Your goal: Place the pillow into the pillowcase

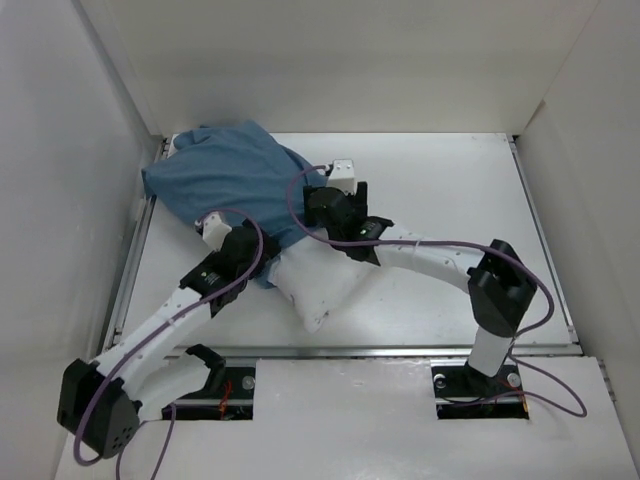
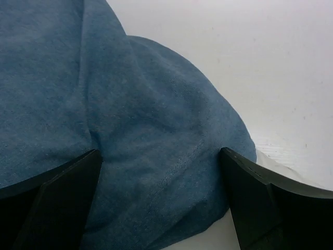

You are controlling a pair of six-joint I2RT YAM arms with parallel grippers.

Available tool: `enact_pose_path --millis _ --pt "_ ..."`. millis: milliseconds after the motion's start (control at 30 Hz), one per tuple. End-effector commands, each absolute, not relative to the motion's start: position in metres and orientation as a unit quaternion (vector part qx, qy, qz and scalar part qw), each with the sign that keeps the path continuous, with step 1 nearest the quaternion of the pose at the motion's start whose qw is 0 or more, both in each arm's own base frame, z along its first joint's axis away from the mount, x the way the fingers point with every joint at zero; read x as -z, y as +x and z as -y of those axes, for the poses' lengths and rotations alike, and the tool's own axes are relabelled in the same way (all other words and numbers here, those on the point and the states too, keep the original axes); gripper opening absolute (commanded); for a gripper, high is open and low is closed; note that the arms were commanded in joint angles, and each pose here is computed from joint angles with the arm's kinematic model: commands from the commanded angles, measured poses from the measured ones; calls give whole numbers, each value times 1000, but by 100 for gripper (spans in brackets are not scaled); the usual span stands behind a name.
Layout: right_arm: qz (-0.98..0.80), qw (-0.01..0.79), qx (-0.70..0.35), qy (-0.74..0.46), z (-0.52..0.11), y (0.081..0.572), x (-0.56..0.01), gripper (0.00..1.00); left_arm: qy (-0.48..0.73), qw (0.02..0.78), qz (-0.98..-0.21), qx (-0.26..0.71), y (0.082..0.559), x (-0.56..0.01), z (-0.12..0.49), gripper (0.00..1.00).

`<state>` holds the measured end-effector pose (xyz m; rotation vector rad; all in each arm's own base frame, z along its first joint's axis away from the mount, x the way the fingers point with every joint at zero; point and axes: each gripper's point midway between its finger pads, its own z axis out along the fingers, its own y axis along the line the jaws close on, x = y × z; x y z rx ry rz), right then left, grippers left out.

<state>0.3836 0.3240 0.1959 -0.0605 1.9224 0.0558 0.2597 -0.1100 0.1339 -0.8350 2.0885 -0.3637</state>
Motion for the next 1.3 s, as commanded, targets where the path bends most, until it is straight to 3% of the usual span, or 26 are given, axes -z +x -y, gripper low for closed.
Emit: enact_pose_path --millis 0,167,300,433,533,767,900,1000,1133,1267 --pt "-844 530 -81 -20 -312 380 -182 100 -286 446 -821 212 305 -160 136 100" --pt "-890 452 -68 -11 -264 331 -111 100 -206 466 -836 204 352 -171 155 96" --pt "-911 404 -87 3 -240 288 -88 98 -139 492 -825 240 370 -210 189 93" --pt "-904 409 -122 17 -226 268 -112 98 -110 505 -816 260 362 -229 210 93" --pt "-880 456 -131 19 -211 267 -154 98 -109 497 -821 260 345 -222 205 97" --pt "-805 548 -206 -95 -230 255 -281 100 -226 504 -805 216 292 -217 137 100" --pt "-787 536 -241 -189 -279 237 -305 100 -334 490 -786 177 250 -202 86 100" --pt "-778 520 -217 -277 -328 228 -297 100 -379 462 -786 160 222 -182 66 100" --pt "-749 505 -60 -424 -382 228 -243 100 -400 456 -774 181 203 -182 58 100" --pt "-728 507 75 -455 -394 252 -215 100 -404 481 -747 219 195 -209 52 100"
